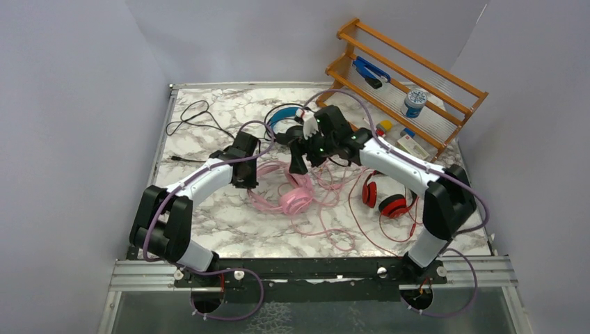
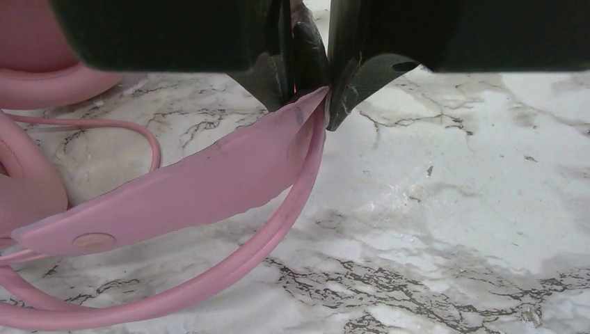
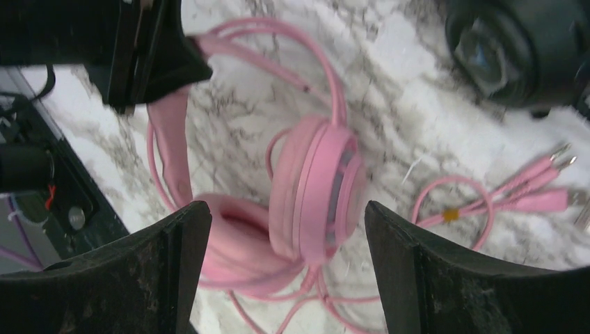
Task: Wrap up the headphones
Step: Pick up the headphones from the center of the board.
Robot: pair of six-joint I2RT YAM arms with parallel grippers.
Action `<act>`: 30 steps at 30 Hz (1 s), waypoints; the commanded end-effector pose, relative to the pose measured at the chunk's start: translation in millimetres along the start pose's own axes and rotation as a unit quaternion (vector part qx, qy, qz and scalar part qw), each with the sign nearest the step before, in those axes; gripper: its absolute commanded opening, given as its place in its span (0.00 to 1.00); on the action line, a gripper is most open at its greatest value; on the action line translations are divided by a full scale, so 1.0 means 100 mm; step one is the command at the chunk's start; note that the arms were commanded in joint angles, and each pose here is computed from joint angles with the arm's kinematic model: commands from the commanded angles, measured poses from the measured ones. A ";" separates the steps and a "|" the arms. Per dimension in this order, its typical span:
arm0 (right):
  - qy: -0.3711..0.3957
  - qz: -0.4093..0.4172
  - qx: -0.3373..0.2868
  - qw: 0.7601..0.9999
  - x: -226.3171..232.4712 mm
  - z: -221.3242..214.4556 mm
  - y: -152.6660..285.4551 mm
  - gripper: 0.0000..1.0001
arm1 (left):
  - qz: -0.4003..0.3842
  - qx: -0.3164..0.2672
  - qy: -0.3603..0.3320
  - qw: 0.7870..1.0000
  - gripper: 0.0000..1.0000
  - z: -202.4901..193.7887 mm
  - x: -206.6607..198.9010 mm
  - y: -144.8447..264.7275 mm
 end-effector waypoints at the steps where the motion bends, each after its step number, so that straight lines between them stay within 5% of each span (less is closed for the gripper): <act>1: 0.019 -0.031 0.029 0.999 0.06 0.17 -0.25 0.86 | -0.040 -0.015 0.009 0.999 0.10 0.03 -0.08 0.10; 7: 0.044 -0.149 0.081 0.985 -0.21 0.03 -0.57 0.83 | -0.052 -0.015 0.018 0.998 0.10 0.02 -0.11 0.14; 16: 0.052 -0.112 0.084 0.989 -0.31 -0.22 -0.83 0.75 | -0.072 -0.011 0.025 0.997 0.12 -0.02 -0.15 0.15; 24: 0.046 -0.084 0.033 0.995 -0.22 -0.20 -0.75 0.35 | -0.053 0.021 0.022 0.998 0.42 -0.10 -0.12 -0.02; 30: 0.071 -0.058 0.017 0.996 -0.18 -0.21 -0.69 0.31 | -0.053 0.020 0.022 0.998 0.60 -0.09 -0.12 -0.08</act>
Point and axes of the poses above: each gripper's point midway between its finger pads, its own y axis back along the fingers, its own x axis along the line the jaws close on, z = x × y, the point moved 8 cm from there along y, back along the fingers, and after that the axes turned 11 degrees about -y, right-handed, at the moved point
